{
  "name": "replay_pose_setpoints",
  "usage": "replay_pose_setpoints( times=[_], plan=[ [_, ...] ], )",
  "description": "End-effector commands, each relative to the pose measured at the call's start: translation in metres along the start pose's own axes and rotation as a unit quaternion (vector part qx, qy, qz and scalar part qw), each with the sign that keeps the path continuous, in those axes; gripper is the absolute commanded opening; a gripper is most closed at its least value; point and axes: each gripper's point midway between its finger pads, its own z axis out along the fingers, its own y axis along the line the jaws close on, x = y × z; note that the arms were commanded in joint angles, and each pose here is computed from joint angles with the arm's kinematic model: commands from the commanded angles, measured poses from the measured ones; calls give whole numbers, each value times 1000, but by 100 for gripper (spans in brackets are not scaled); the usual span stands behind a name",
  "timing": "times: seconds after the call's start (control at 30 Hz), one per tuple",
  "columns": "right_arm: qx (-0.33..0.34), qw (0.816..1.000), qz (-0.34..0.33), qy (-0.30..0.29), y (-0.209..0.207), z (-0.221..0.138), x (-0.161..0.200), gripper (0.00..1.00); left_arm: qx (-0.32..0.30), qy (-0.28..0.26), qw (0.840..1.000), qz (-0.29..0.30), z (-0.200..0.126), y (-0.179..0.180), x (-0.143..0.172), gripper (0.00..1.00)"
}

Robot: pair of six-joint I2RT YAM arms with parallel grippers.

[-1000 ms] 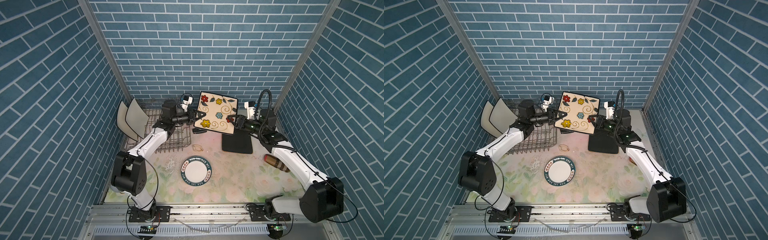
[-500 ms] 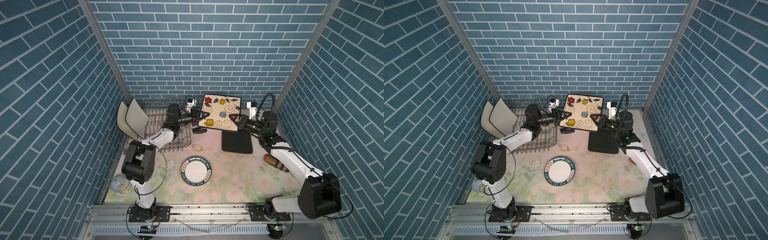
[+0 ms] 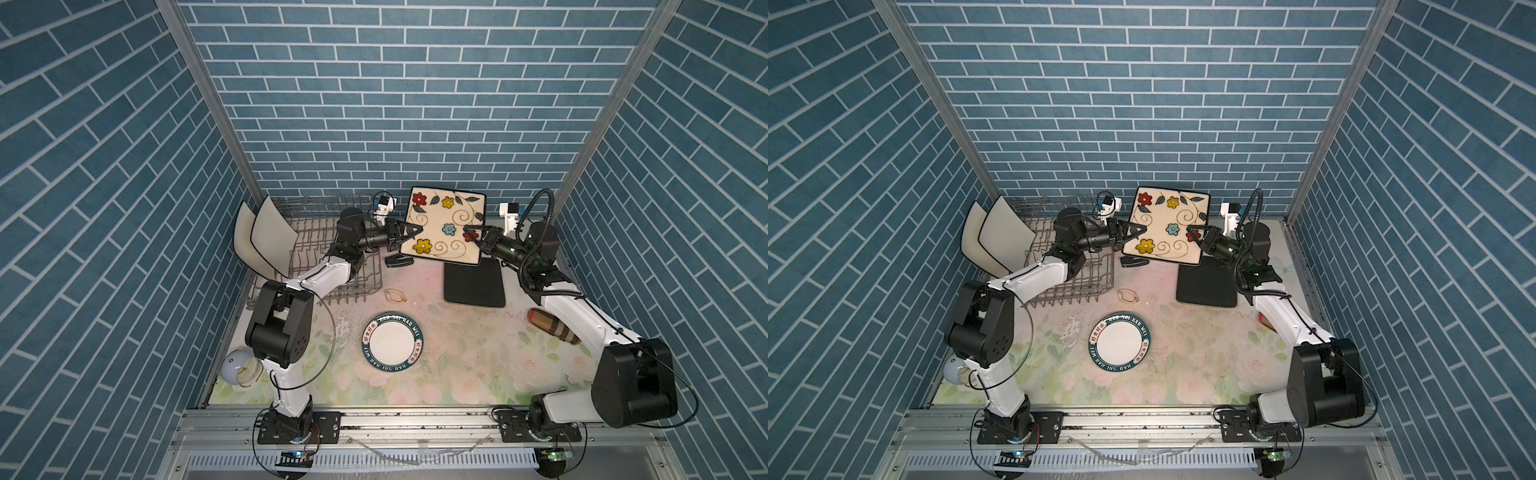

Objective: Unload the plates from the dish rack
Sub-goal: Place a plate on the plate.

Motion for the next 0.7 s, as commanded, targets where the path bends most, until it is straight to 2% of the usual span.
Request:
replay_pose_setpoints(
  times=[0.0,0.23,0.33,0.5,0.67],
  plan=[
    [-18,999,-33,6,1,3,-1,14,67,30,995,75,5,-66,3,0],
    [-17,1000,-13,-2,-7,3,-10,4,41,31,996,77,6,-56,5,0],
    [-17,1000,4,-11,-12,0,-18,0,18,30,996,76,6,-47,4,7],
    [-23,999,30,-13,-18,-1,-29,0,-2,29,996,87,7,-41,2,22],
    [-36,998,57,-11,-24,3,-36,0,-14,29,996,86,9,-34,-1,27]
  ],
)
